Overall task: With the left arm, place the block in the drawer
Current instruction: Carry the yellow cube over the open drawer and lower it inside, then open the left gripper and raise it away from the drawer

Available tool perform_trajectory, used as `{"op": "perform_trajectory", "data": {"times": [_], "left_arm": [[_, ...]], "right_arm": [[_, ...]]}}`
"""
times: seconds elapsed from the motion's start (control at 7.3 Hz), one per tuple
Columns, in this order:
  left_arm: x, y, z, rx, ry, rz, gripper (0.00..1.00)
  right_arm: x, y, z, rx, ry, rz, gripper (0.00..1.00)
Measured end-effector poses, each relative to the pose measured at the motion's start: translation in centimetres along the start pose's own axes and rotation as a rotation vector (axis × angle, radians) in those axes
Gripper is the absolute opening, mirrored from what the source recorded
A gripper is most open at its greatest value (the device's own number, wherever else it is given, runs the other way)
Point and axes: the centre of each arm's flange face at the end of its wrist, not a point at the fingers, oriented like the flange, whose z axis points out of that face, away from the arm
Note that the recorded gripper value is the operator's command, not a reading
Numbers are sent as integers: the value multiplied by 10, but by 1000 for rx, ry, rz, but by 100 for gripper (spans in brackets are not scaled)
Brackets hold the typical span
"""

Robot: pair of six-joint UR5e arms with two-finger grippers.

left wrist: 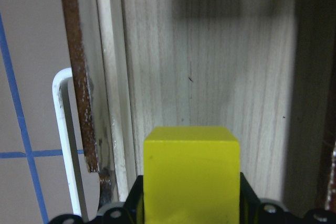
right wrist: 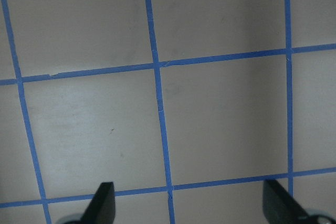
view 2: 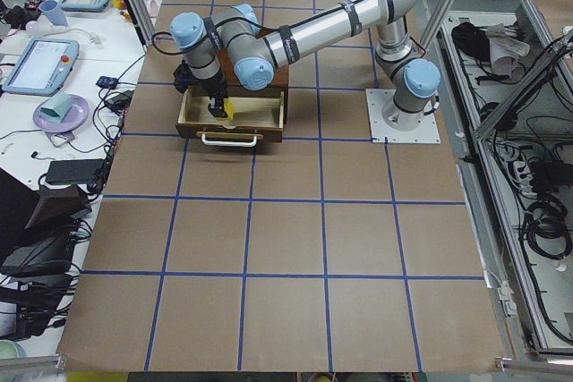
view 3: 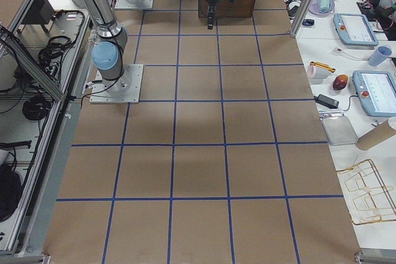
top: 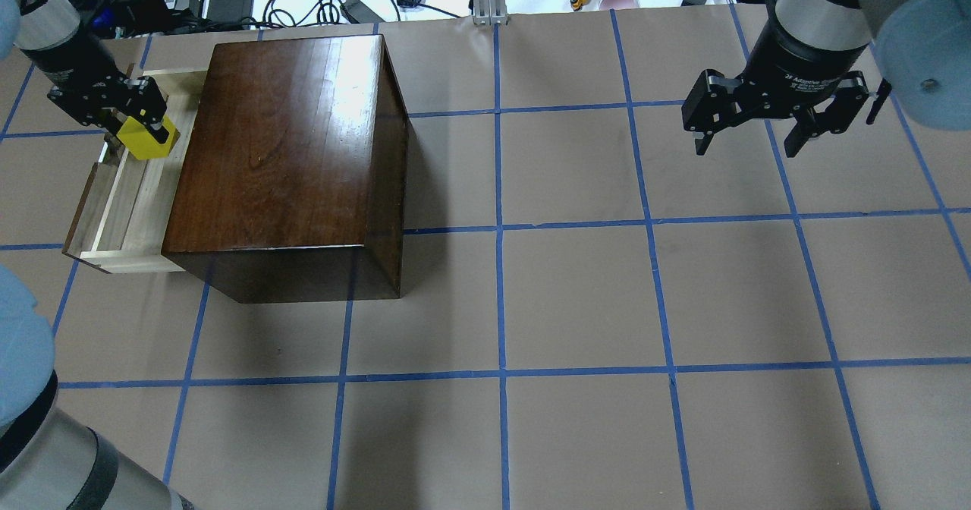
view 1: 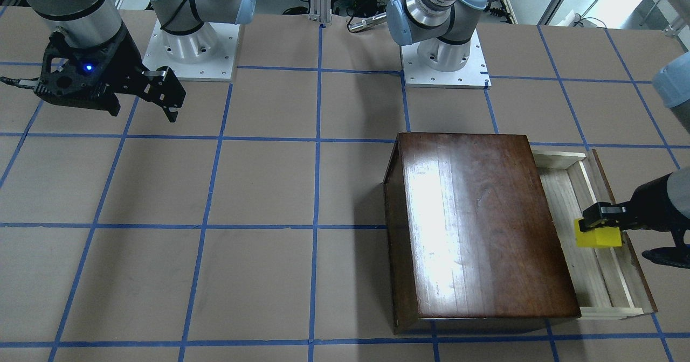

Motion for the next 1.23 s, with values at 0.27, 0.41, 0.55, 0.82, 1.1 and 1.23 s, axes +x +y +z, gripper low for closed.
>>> {"op": "perform_trajectory", "data": {"times": [0.27,0.41,0.55,0.82,1.1,1.23], "left_arm": [[3,2,17,20,3,0,100],[5,3,17,31,17,-3,100],[9,4,12,42,37,-4,100],[17,7,-3,62,43,2,100],[22,10,-29,102,27,9,100],[29,12,-44,125,14,10,100]], "right_arm": [[0,0,0,0,0,0,100],[0,0,0,0,0,0,100],[0,0,0,0,0,0,100],[0,0,0,0,0,0,100],[0,0,0,0,0,0,100],[0,0,0,0,0,0,100]]}}
